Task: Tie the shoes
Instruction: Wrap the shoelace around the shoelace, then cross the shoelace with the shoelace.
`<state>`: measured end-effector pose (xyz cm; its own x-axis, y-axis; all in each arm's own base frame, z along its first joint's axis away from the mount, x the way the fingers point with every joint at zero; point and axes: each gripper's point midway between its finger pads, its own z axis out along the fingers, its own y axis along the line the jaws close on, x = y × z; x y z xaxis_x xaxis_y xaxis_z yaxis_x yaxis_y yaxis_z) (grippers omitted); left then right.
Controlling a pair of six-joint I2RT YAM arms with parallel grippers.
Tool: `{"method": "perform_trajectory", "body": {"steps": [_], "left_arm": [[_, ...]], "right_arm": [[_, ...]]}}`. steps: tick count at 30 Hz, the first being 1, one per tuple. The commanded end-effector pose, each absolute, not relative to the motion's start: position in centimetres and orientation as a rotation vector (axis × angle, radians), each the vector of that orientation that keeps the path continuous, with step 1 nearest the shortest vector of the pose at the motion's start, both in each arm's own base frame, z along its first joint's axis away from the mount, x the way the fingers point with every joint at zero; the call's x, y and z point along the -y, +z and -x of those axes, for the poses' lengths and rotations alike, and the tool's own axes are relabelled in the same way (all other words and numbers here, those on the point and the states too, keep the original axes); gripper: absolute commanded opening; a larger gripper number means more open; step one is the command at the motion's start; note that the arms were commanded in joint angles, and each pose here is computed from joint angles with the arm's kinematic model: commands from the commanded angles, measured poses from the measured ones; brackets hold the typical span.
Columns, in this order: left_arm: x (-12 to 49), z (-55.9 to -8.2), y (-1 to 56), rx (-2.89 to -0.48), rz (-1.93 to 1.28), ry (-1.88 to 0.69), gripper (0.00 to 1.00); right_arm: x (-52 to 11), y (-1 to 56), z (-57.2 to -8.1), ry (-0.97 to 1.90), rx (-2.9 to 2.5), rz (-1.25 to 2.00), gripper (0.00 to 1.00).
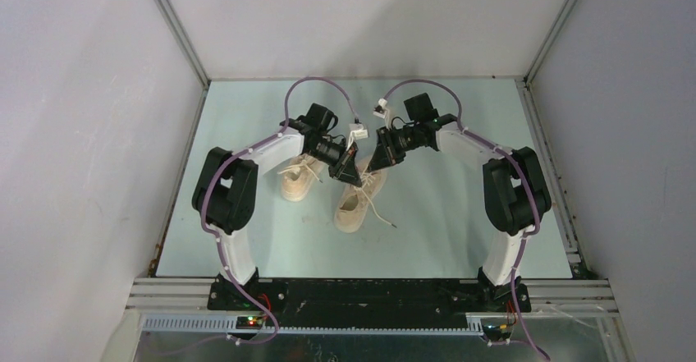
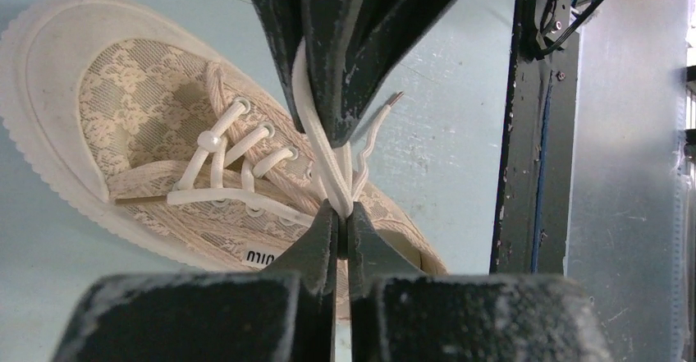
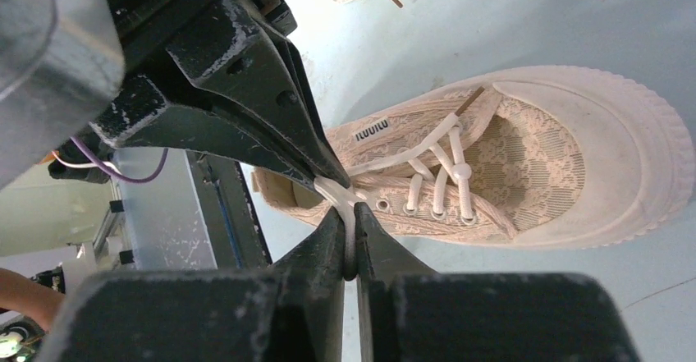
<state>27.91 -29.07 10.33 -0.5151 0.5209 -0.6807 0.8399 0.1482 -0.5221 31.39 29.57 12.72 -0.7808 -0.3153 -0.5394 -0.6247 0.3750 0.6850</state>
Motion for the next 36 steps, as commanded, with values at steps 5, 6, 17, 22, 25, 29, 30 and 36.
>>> {"method": "perform_trajectory", "body": {"steps": [5, 6, 17, 22, 25, 29, 30, 36], "left_arm": [[29.6, -27.4, 12.4, -1.961, -1.369, -1.335, 0.0], [29.6, -27.4, 12.7, -1.956, -1.364, -1.332, 0.0], [29.4, -27.2, 12.2, -1.982, -1.327, -1.309, 0.0], [29.6, -27.5, 12.5, -1.967, -1.322, -1.305, 0.0], [29.7, -27.7, 12.6, -1.956, -1.32, -1.293, 0.0], [29.4, -27.9, 12.4, -1.943, -1.324, -1.247, 0.0], [29.4, -27.9, 12.1, -1.942, -1.326, -1.238, 0.0], [29.3, -28.0, 12.2, -1.922, -1.33, -1.22, 0.04]], "right_arm": [[-27.5, 15.3, -34.2, 1.397, -2.272, 0.636, 0.2], [-27.3, 15.2, -34.4, 1.402, -2.284, 0.606, 0.26], [-24.6, 11.8, -38.8, 1.157, -2.357, 0.506, 0.38], [-26.3, 10.6, -38.0, 1.057, -2.332, 0.795, 0.26], [-28.4, 11.2, -36.9, 1.142, -2.241, 0.935, 0.21], [-30.4, 11.7, -34.8, 1.305, -2.182, 1.014, 0.18], [-30.7, 11.9, -34.3, 1.346, -2.169, 1.028, 0.18], [-31.5, 11.3, -32.1, 1.439, -2.164, 1.087, 0.18]]}}
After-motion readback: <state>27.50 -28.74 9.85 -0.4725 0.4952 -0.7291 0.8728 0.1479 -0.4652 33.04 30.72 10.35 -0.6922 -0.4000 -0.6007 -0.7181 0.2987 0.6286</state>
